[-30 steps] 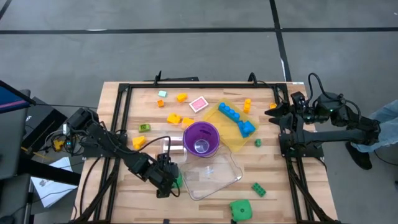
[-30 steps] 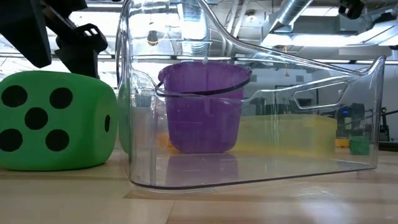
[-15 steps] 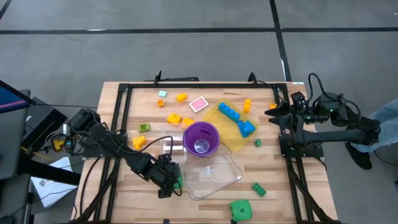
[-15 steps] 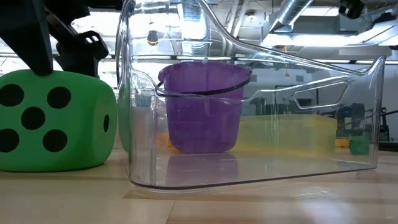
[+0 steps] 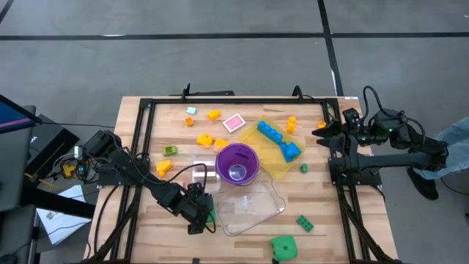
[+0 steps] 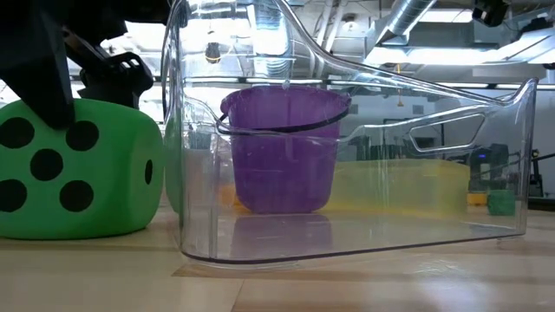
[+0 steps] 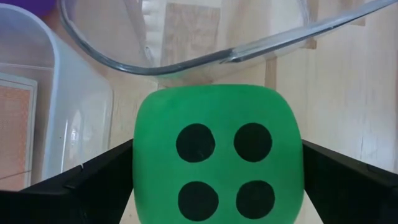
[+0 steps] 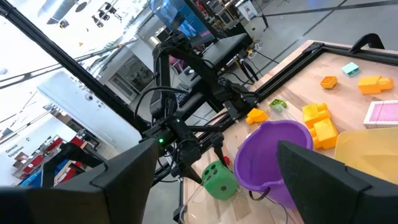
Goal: Pick & Place Toys
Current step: Put the green dice into the transparent bin
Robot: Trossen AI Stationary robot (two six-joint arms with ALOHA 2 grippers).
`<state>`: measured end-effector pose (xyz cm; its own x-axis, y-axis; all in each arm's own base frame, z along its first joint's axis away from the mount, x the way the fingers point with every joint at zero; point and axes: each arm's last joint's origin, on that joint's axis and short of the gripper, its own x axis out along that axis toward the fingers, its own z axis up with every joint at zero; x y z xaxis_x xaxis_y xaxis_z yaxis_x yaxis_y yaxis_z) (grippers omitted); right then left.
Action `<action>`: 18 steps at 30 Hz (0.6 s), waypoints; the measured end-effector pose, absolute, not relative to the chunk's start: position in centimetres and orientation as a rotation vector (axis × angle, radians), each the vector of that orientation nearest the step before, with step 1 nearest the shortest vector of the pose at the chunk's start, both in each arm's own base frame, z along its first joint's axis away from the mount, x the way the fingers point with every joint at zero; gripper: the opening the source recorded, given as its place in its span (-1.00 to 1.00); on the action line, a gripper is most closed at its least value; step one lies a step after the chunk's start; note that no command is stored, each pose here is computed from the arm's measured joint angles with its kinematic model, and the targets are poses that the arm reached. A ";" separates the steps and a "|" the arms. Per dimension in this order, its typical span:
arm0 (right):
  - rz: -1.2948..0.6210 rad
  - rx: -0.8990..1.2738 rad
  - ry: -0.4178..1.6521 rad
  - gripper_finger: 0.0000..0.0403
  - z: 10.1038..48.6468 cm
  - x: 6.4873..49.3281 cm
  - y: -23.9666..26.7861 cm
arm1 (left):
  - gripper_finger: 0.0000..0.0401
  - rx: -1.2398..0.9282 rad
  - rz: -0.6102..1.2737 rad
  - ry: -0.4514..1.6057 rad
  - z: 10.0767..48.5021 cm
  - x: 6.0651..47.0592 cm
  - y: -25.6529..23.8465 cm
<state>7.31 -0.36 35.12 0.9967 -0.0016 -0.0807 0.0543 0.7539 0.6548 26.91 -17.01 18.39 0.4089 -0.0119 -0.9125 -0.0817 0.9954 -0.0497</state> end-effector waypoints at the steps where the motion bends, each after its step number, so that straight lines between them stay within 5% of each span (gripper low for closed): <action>1: -0.031 0.716 0.077 0.59 35.1 7.3 -0.4 | 1.00 -0.094 0.041 1.152 18.4 26.9 -17.0; 18: -0.031 0.716 0.077 0.59 35.1 7.3 -0.4 | 0.95 -0.139 0.040 1.204 16.7 27.3 -17.5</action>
<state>7.31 -0.36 35.12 0.9967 -0.0016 -0.0807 0.0542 0.7542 0.6544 27.34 -17.46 16.67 0.3593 -0.0431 -0.9322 -0.1051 0.9907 -0.0863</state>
